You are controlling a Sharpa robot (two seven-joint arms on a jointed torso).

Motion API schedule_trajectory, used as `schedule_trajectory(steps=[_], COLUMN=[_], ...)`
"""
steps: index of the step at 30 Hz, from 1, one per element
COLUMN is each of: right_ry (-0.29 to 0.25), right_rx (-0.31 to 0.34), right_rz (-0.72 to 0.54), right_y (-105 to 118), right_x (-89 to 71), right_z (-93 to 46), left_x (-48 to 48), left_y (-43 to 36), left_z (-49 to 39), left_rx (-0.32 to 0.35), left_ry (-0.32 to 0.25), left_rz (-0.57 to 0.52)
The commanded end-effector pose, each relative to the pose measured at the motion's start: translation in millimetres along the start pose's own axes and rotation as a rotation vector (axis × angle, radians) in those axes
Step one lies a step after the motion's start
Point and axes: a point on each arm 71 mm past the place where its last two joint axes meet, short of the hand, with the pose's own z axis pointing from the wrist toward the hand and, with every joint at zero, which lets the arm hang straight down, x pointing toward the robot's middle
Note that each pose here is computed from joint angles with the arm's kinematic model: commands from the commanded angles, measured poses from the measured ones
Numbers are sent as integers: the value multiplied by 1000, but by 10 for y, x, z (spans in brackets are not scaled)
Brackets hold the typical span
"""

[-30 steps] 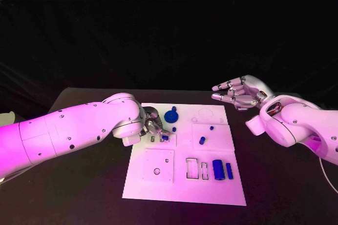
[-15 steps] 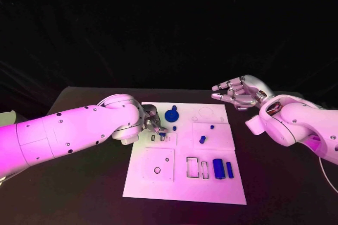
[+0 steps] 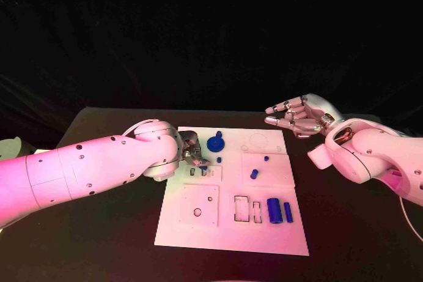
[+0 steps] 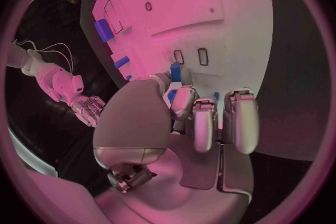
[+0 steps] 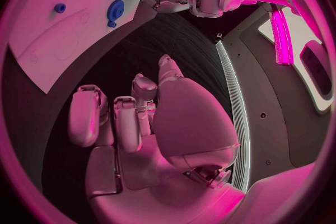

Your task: Assemble the parts on the task board

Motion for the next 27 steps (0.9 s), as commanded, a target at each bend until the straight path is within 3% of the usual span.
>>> schedule_trajectory(steps=[1,27], right_ry=[19,24], right_rx=[-8,1], right_rz=[-5,3], right_y=[6,-5], right_x=[22,26], right_z=[1,2], left_x=[22,112], left_y=[-9,25], left_z=[5,7], left_rx=[-4,-33], left_ry=[12,91], left_rz=[29,55])
